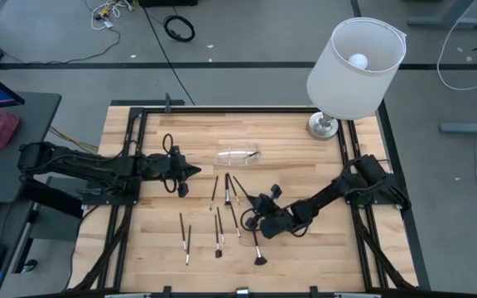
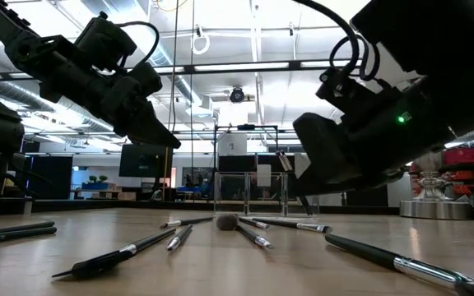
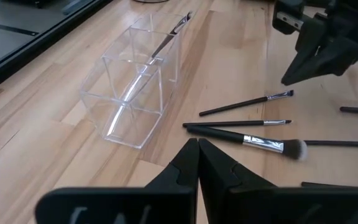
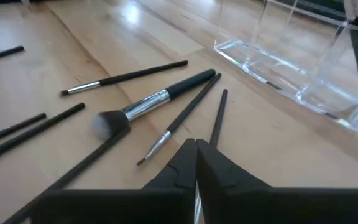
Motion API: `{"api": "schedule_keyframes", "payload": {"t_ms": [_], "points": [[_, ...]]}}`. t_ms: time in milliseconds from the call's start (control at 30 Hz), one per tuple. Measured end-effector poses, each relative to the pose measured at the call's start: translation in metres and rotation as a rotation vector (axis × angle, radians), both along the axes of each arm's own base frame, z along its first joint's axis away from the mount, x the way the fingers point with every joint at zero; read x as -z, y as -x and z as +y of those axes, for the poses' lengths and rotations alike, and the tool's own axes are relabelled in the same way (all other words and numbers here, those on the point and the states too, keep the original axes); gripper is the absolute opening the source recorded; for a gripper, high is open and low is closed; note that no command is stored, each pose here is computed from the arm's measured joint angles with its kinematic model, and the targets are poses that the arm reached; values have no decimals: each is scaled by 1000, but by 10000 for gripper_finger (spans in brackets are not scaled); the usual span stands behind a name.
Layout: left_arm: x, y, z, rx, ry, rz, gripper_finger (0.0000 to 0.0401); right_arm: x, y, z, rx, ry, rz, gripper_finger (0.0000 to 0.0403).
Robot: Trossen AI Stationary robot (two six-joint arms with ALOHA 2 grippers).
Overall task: Put items in baskets/containers
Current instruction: Put the black eyeshadow brush into the transparent organizer
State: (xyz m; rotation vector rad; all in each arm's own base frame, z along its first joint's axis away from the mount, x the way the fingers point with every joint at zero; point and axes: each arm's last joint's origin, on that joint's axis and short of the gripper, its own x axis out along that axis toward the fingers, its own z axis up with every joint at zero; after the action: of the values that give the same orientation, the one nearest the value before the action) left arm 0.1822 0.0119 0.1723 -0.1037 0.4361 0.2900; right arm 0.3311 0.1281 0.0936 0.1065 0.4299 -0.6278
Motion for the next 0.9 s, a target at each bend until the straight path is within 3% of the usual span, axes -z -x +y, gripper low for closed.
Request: {"api": "schedule_keyframes", "payload": {"t_ms": [367,900], "points": [[0,0,0,0,0,1,12,-1,-1,0,-4,-1,-8,104],[1,0,0,1,-3,9,12,46,1,0,64,-30,4,125]]}}
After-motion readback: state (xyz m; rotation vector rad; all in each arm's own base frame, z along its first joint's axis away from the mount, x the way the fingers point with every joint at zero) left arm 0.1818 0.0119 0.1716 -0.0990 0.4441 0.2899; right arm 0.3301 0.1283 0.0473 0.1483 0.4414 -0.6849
